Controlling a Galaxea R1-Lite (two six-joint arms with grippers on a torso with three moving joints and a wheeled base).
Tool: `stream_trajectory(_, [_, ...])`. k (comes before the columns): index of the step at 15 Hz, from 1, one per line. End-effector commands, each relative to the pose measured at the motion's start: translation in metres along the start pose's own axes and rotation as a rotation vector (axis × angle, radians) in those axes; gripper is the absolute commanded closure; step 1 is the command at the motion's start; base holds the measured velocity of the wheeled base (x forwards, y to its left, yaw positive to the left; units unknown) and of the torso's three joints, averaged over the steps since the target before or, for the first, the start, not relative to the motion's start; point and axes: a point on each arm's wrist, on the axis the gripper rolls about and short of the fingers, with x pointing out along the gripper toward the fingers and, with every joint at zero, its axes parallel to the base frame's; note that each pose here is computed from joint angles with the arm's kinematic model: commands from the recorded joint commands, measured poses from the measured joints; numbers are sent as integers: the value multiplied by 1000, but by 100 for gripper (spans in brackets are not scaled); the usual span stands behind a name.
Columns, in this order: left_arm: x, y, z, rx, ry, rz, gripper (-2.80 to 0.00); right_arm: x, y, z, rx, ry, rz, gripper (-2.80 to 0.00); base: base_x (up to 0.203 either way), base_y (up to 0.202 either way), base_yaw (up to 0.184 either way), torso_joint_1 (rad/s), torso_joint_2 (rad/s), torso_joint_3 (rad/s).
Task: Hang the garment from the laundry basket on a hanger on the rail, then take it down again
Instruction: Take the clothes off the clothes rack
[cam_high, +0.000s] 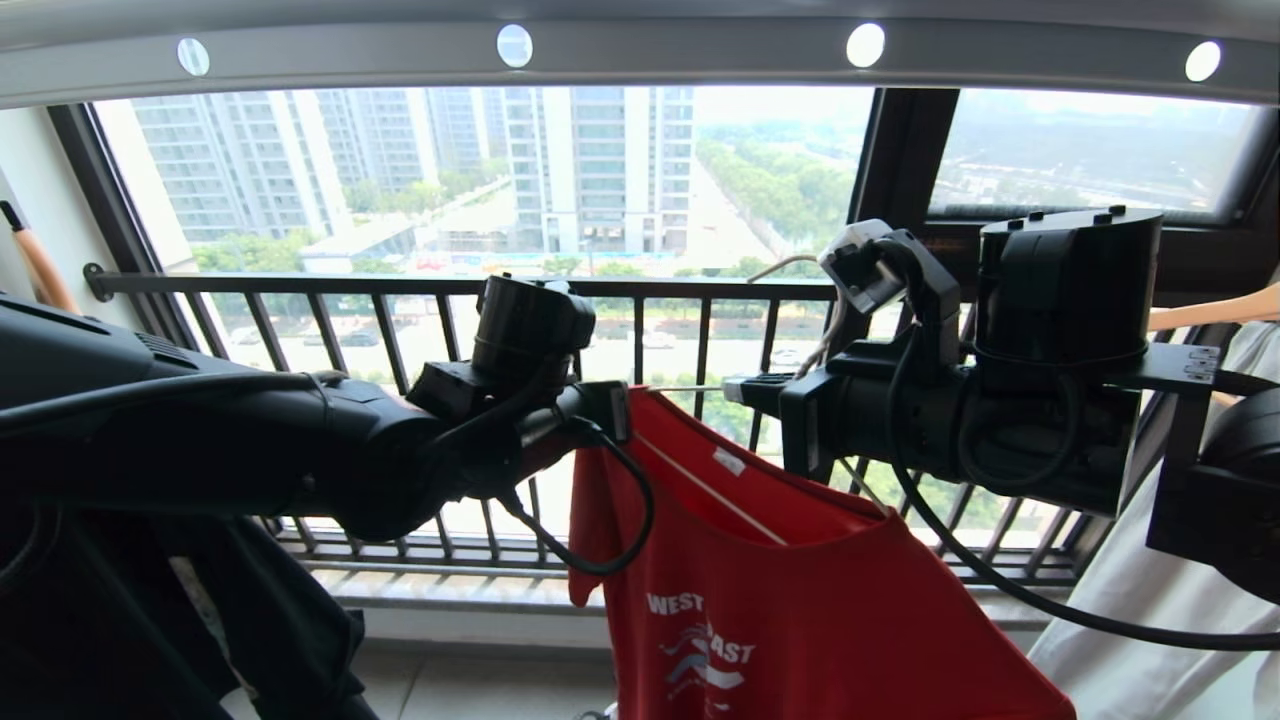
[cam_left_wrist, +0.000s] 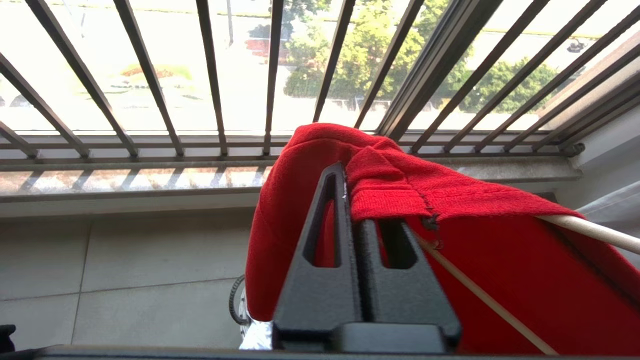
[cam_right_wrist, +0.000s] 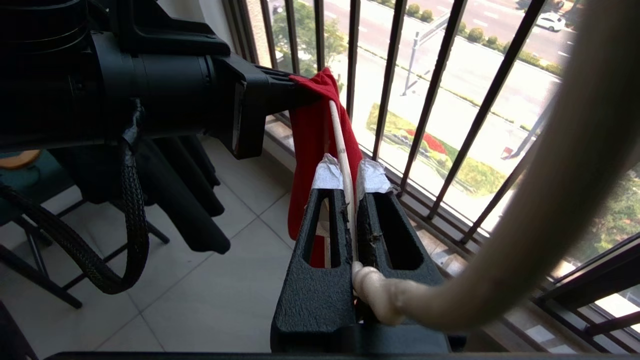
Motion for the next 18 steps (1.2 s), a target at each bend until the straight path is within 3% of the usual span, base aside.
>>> stream_trajectory(1, [-7,0,7,-11,-23,-6,0,5,-1,-3,2,10,-6,0,0,0,0,0,0,0])
stream_trajectory(7, [1,18,25,-47,-68,41,0,9,-5,-5,3,20,-15,0,0,0,0,0,0,0])
stream_trajectory(14, [47,45,11,-59,-23,138,0,10,-5,-8,2,31,-15,0,0,0,0,0,0,0])
stream_trajectory(18, [75,48,7,-165,-26,153,0,10,-4,-8,2,29,-12,0,0,0,0,0,0,0])
